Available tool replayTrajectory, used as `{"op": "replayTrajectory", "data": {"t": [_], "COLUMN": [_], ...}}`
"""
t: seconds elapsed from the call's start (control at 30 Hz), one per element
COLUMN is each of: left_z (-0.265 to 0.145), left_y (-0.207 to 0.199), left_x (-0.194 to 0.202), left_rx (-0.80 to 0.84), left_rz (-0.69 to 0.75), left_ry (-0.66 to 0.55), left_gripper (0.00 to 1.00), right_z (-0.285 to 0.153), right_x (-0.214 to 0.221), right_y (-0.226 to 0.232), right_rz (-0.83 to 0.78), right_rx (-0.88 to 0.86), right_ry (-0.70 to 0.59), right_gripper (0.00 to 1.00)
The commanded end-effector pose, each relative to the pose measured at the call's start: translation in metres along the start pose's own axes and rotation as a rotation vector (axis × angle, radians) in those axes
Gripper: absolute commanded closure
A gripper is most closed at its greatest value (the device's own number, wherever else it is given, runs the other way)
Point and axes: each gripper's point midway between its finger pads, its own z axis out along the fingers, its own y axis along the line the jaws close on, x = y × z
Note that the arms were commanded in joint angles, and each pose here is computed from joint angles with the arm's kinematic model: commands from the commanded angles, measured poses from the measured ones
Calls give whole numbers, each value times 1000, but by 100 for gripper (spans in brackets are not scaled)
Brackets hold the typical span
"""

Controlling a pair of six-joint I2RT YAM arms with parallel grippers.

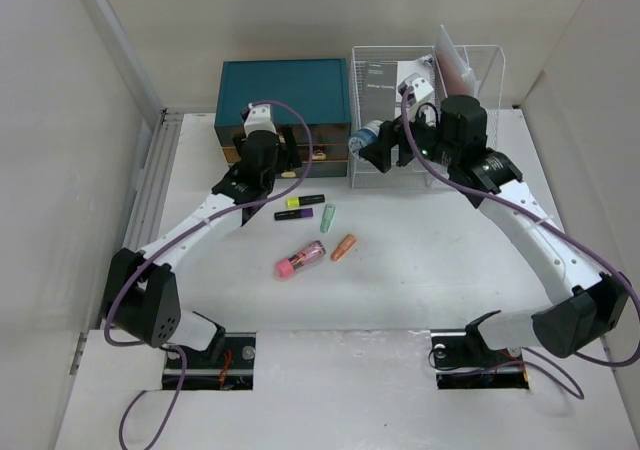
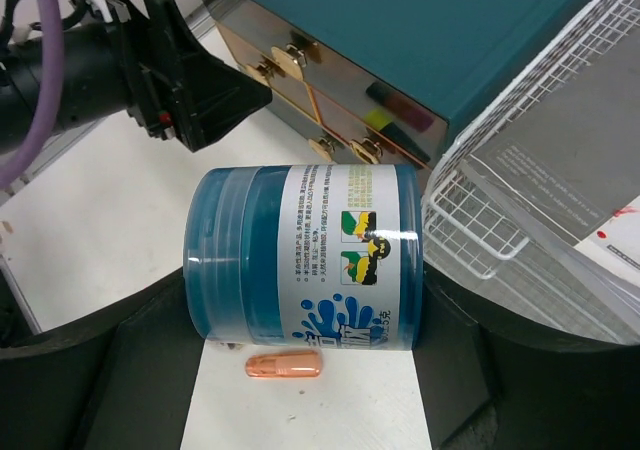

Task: Organize the desk

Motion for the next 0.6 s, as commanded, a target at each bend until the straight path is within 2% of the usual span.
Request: {"op": "replayTrajectory", "data": {"t": [0.0,0.27,0.47,0.57], "left_z": [4,25,37,43], "left_y": [-11,-12,-9,-9], "left_x": [-35,-35,-38,-34], "left_rx": [33,9,-1,-6], "left_rz": [-17,16,10,24], "left_ry": [-80,-75,-77,-65], "left_gripper": [27,36,36,39], "right_z": [-13,-14,-17,-16], "right_x": [-38,-34,-35,-31], "right_y": [6,3,3,2], "right_rz": [-16,18,24,28], "right_rx": [-46,-72,-75,-75], "right_ry": [-114,-111,-119,-111], "right_gripper": [100,100,100,100]}}
